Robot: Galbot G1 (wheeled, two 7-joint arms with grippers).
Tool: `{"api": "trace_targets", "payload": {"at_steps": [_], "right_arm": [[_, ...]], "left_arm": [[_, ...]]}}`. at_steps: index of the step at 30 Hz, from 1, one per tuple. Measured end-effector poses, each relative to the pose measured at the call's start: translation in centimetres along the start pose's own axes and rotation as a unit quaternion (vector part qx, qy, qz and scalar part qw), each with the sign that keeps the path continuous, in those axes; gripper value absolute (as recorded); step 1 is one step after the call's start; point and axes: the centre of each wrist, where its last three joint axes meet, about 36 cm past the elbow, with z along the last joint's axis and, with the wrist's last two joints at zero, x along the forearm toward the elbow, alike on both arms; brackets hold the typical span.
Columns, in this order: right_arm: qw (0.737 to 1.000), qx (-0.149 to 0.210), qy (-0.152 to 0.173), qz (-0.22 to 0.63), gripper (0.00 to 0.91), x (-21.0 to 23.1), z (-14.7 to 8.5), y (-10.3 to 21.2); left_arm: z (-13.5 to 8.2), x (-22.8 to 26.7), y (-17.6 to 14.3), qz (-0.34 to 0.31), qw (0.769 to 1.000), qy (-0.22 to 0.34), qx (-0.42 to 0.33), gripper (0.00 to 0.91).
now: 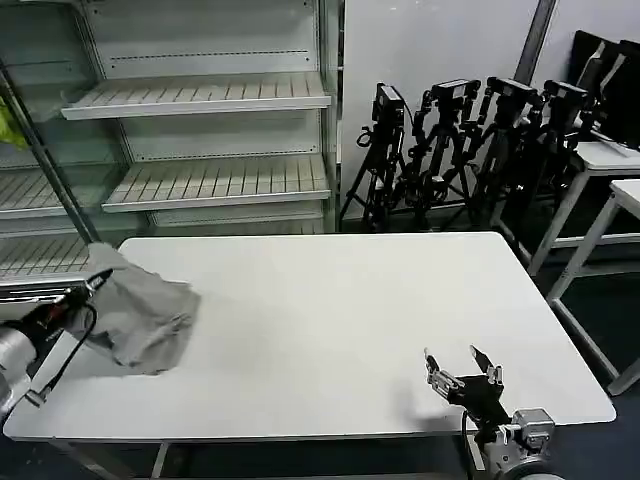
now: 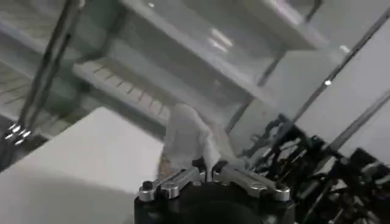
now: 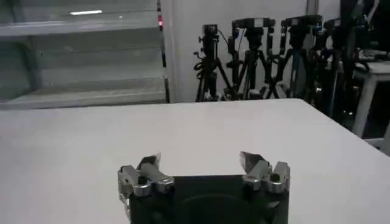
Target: Fold and organize the clothes.
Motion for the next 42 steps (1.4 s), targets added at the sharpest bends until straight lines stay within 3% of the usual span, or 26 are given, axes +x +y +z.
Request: {"api": "trace_targets", "payload": {"at_steps": [5,16,29,30,31,42], "right_arm": [[1.0,0.004,-0.005,0.001,0.907,0.0,0.0,0.0],[1.0,0.015,-0.003,0.019,0.907,1.0,0.6,0.1],[0.999,0.013,0.004,0.034,0.907,1.5,1.5,0.2],[0.999,0.012,0.004,0.035,0.907,1.5,1.5,0.2],[0.999,0.012,0.006,0.035,0.907,1.4,1.6,0.3],[0.999,0.012,0.011,0.037,0.907,1.1,1.6,0.3]], "left_arm": [[2.1,-1.2,-3.0,0.035,0.999,0.017,0.004,0.04],[14.7,-10.8,-9.4,0.104,0.984,0.124,0.075,0.04],[24.2,-19.3,-20.7,0.173,0.961,0.2,0.081,0.04],[24.8,-19.9,-21.4,0.174,0.96,0.204,0.079,0.141],[25.3,-20.4,-22.1,0.174,0.959,0.207,0.077,0.907],[27.9,-22.3,-26.6,0.205,0.954,0.21,0.06,0.907]]}}
